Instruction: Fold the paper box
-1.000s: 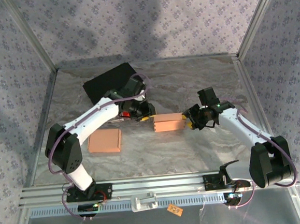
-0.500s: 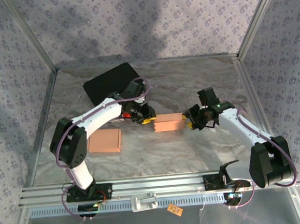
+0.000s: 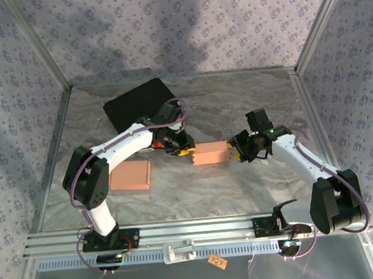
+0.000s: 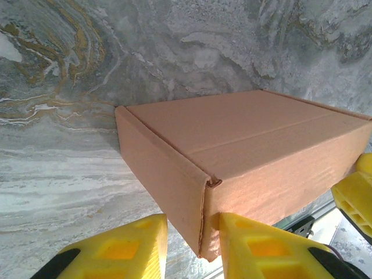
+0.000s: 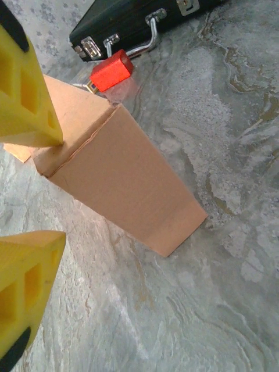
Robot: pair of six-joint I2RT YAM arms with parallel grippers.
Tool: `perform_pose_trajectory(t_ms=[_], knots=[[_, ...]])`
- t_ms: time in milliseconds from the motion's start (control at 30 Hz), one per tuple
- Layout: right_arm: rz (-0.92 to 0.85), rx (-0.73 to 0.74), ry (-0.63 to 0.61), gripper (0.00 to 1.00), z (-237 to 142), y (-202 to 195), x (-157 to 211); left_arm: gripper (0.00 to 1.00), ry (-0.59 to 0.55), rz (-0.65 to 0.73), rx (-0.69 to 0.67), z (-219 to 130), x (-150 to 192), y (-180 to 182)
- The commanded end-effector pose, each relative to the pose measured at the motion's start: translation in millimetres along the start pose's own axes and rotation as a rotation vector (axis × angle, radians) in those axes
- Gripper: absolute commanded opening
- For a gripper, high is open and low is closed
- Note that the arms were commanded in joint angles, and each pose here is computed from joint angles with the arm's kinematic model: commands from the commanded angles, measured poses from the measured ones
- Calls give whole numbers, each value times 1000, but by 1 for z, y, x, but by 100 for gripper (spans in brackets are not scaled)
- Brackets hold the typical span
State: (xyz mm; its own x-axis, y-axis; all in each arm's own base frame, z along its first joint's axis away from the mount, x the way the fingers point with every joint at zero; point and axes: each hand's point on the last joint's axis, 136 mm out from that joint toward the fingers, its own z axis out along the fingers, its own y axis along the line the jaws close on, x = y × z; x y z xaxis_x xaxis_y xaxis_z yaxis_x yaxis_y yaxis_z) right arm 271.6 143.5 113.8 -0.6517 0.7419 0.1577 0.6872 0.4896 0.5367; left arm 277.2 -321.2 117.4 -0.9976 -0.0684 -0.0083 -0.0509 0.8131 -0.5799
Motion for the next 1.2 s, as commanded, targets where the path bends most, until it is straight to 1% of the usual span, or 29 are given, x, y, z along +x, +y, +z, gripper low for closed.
perform_pose_trajectory(t_ms=[0,33,133,200,300,400,467,600,700,833,900,967,1033,1100,1167], knots=[[-42,-24,-73,54,-25,15,-2,28,10,36,-35,1,9,6],[-17,-34,-86,58,-29,18,-1,28,10,43,-35,2,11,5],[104,-74,-100,65,-27,24,10,28,12,52,-40,4,13,5],[170,-136,-120,70,-21,34,11,27,13,59,-47,4,14,5],[251,-120,-101,72,-8,34,10,27,6,74,-50,3,14,3],[296,-87,-76,73,4,29,7,27,1,105,-66,1,17,0],[306,-93,-72,73,12,33,2,27,2,119,-71,1,19,-1],[320,-40,-22,73,26,30,4,27,6,134,-81,3,25,-1],[314,-5,-22,72,28,18,6,26,4,154,-91,1,28,-2],[269,3,-4,58,35,-2,4,26,2,201,-95,1,35,-7],[215,-9,0,50,32,-7,2,26,-9,254,-90,1,40,-15],[139,-59,1,46,24,-5,3,27,-36,335,-92,-1,46,-24],[81,-110,2,46,17,-8,6,30,-56,389,-84,-4,52,-31],[34,-173,18,48,18,-13,12,32,-75,423,-49,-7,57,-38],[5,-224,49,54,28,-25,20,34,-91,437,2,-10,61,-43]])
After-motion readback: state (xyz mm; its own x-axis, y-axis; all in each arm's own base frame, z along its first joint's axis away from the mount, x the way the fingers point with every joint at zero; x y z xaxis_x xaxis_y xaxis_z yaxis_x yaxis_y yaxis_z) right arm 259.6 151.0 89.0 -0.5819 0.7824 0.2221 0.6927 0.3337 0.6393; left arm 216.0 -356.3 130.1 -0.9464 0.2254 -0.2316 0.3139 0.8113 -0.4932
